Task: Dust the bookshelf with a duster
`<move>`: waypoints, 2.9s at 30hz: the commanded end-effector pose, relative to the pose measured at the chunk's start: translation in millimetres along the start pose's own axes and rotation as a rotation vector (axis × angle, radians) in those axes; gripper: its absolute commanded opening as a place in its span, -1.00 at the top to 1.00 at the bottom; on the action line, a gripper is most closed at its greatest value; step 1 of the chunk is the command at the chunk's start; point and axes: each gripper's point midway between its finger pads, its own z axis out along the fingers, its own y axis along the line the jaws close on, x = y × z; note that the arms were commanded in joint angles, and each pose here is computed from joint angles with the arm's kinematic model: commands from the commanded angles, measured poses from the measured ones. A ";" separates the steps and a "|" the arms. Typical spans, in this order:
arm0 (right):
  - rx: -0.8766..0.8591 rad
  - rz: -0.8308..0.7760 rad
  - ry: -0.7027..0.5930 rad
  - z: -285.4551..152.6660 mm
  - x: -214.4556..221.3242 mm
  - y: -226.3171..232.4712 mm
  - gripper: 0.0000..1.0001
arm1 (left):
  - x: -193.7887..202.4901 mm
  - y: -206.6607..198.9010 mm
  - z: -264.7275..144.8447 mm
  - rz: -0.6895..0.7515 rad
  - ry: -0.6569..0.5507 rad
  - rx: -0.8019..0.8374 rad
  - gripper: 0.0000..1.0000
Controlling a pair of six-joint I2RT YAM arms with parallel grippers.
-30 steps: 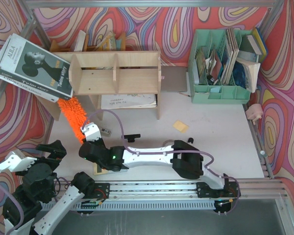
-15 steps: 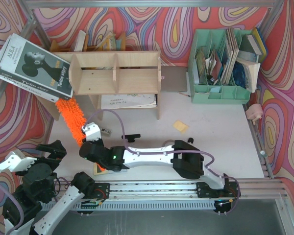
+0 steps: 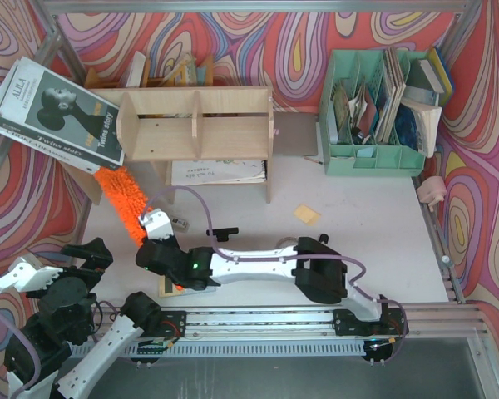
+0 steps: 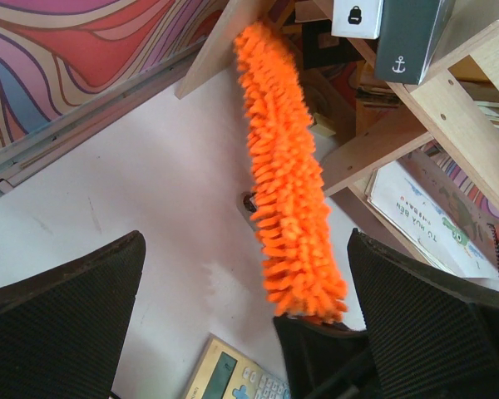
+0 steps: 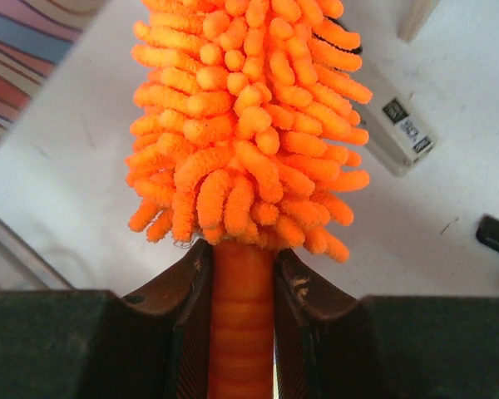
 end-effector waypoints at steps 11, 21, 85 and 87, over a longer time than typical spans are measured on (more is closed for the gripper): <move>-0.030 0.054 -0.031 -4.2 -1.0 7.5 1.00 | -0.4 5.0 1.8 0.026 -0.011 -0.028 -0.97; -0.024 0.071 -0.091 -18.7 -31.9 6.4 1.00 | -0.8 5.7 1.2 0.016 -0.013 -0.025 -0.97; -0.367 -0.512 -0.090 -208.0 -11.7 -107.9 1.00 | -8.6 19.8 -2.3 -0.013 -0.042 -0.068 -0.96; -0.393 -0.525 -0.128 -214.0 -25.4 -101.8 1.00 | -8.6 20.4 -2.4 -0.017 -0.044 -0.067 -0.97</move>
